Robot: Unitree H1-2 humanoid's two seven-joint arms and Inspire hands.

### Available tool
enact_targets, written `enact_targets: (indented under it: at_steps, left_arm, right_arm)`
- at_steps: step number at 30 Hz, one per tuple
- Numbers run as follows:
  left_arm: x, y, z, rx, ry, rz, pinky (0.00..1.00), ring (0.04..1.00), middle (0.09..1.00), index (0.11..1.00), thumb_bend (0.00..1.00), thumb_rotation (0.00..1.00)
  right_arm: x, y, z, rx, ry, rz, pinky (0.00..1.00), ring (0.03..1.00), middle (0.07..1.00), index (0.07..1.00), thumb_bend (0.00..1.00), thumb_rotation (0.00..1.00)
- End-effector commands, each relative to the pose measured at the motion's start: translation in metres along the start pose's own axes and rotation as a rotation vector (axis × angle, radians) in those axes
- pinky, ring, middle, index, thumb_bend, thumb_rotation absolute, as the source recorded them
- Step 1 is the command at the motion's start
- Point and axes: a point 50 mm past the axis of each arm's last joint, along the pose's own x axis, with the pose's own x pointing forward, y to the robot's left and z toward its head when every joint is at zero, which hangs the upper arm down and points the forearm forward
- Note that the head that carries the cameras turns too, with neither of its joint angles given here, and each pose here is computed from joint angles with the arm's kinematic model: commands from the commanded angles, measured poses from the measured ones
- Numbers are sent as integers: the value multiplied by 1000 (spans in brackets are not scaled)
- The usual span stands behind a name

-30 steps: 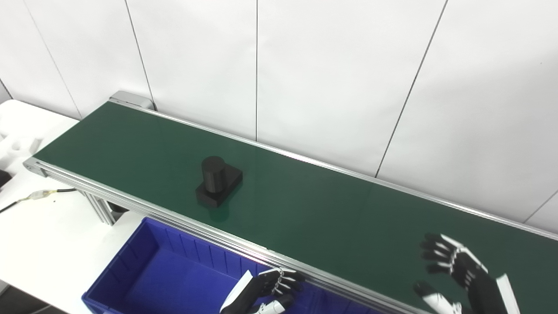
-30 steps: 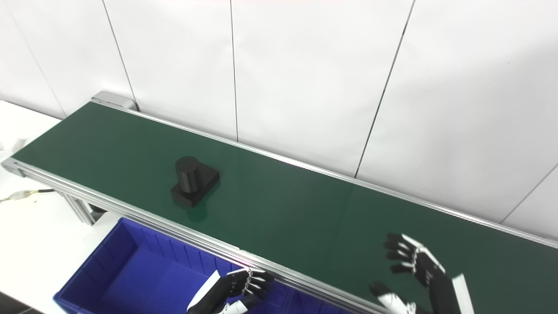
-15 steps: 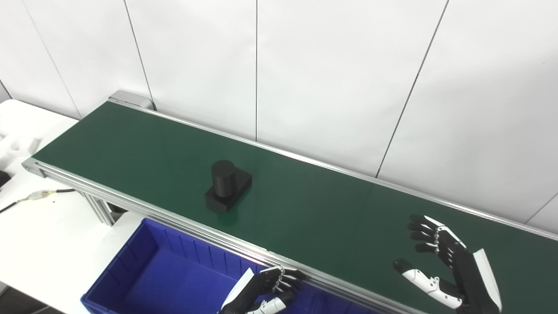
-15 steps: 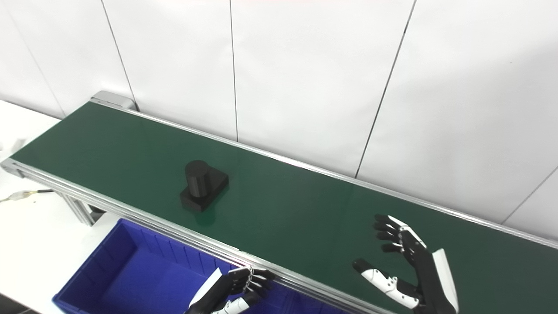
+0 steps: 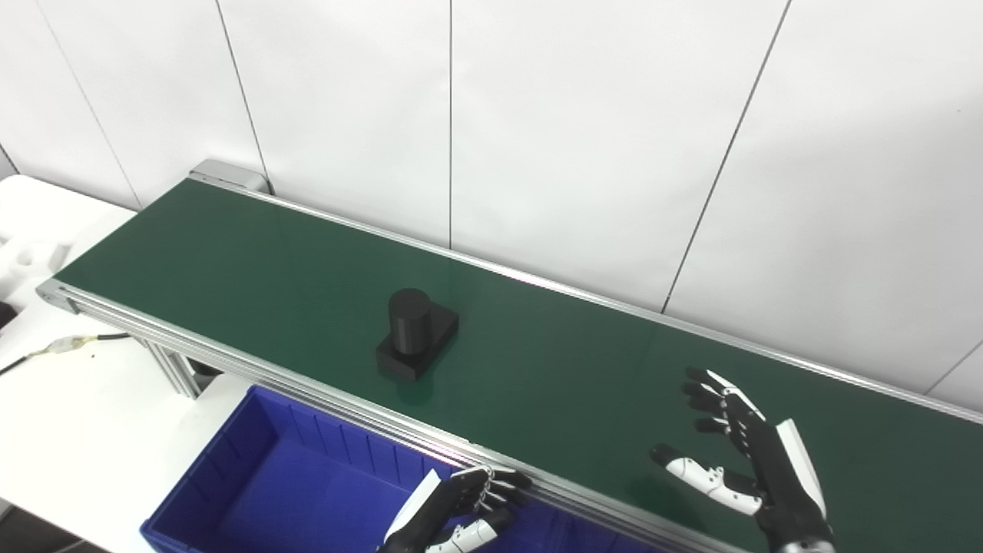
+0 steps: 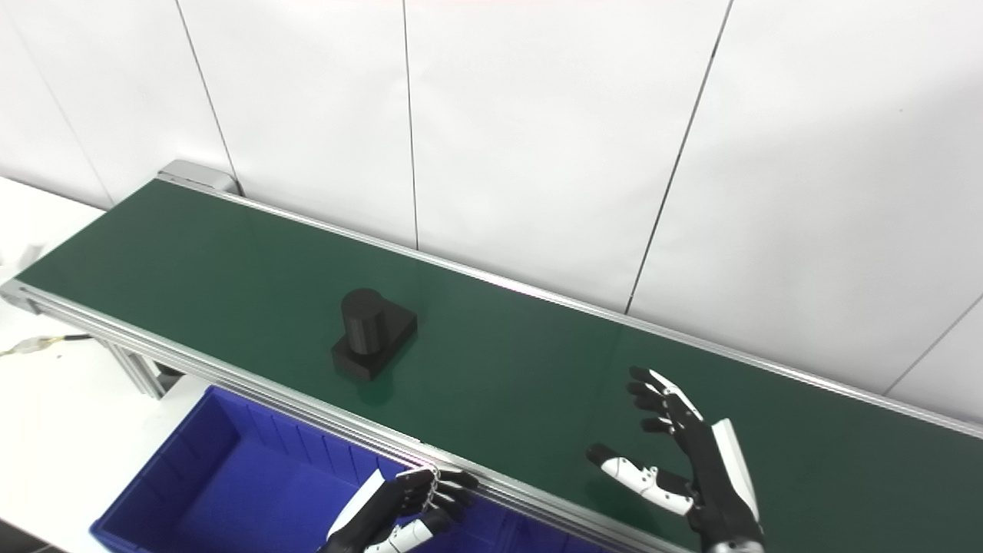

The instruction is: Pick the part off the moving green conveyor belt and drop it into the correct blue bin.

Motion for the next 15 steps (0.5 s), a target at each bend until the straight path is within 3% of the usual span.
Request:
enact_targets:
  at_steps: [1,15]
  left_arm:
    - [8,6,9,-5,-68,17,508,591,659,718,709,851]
    - [9,6,7,-5,-65,21,509,589,659,716,706,851]
  right_arm:
    - [14,-5,12,-23,-107,-28,732,808,818,853,632,380]
    - [45,7,-16,13,-31,-17,761,826,831,870,646,345]
